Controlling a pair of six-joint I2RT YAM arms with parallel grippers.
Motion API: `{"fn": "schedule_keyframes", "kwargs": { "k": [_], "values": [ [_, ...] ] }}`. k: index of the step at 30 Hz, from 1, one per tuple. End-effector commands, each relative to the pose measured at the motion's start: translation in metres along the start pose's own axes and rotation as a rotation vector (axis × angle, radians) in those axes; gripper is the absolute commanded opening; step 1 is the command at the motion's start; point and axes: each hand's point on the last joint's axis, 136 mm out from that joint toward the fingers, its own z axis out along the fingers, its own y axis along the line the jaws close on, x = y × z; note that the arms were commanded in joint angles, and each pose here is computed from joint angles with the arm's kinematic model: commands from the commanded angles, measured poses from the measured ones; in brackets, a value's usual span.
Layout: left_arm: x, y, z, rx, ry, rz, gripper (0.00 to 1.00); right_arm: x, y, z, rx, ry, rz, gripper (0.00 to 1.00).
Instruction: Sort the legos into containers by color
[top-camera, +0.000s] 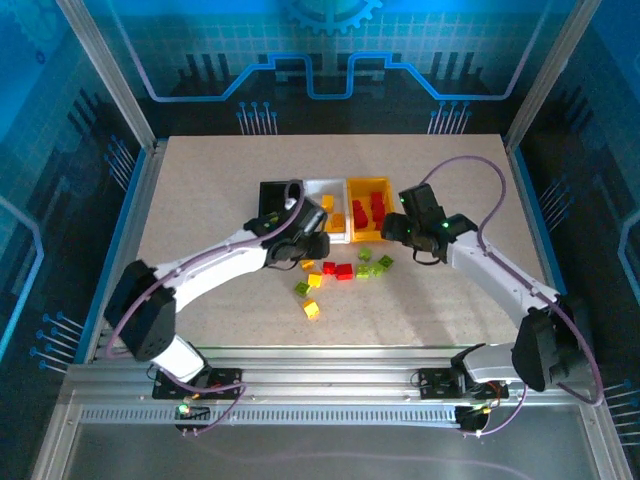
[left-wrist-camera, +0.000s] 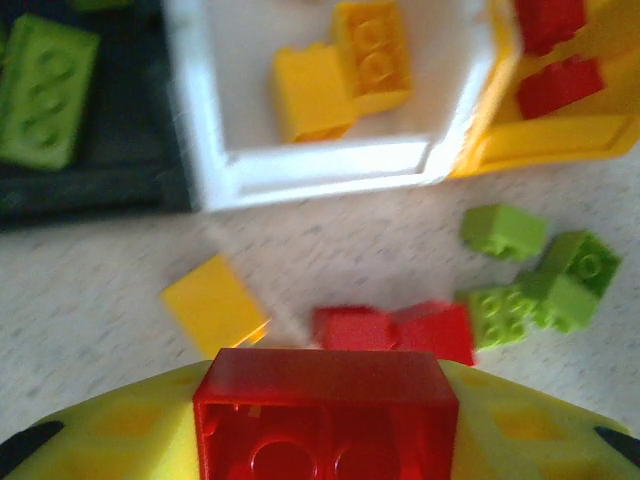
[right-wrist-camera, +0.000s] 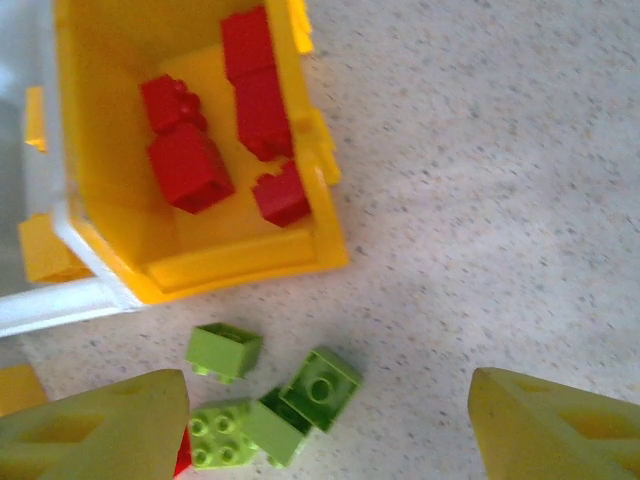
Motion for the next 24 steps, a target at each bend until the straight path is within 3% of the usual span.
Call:
{"fn": "schedule_keyframes", "kwargs": {
  "k": [1, 7, 15, 17, 20, 24],
  "values": [
    [-0.03, -0.043, 0.017, 0.075, -0.015, 0.064, 0.41, 0.006, -0.018, -0.007, 0.012, -0.009, 0.061, 0.75],
    [-0.083, -0.093, 0.051, 0.12, -0.074, 0.098, 0.41, 0.018, -0.032, -0.014, 0.028, 0.003, 0.065, 0.76],
    [-0.111, -0.114, 0.102, 0.103, -0.07, 0.086, 0.46, 0.031, -0.043, -0.017, 0.032, 0.017, 0.067, 0.76],
    [-0.116, -0.119, 0.108, 0.113, -0.071, 0.077, 0.5, 0.032, -0.043, -0.017, 0.029, 0.018, 0.067, 0.76],
    [-0.124, -0.128, 0.108, 0.137, -0.082, 0.068, 0.65, 0.034, -0.041, -0.017, 0.013, 0.017, 0.058, 0.76],
    [-0.138, -0.141, 0.089, 0.19, -0.11, 0.049, 0.79, 0.036, -0.037, -0.017, -0.016, 0.023, 0.048, 0.77]
  ]
}}
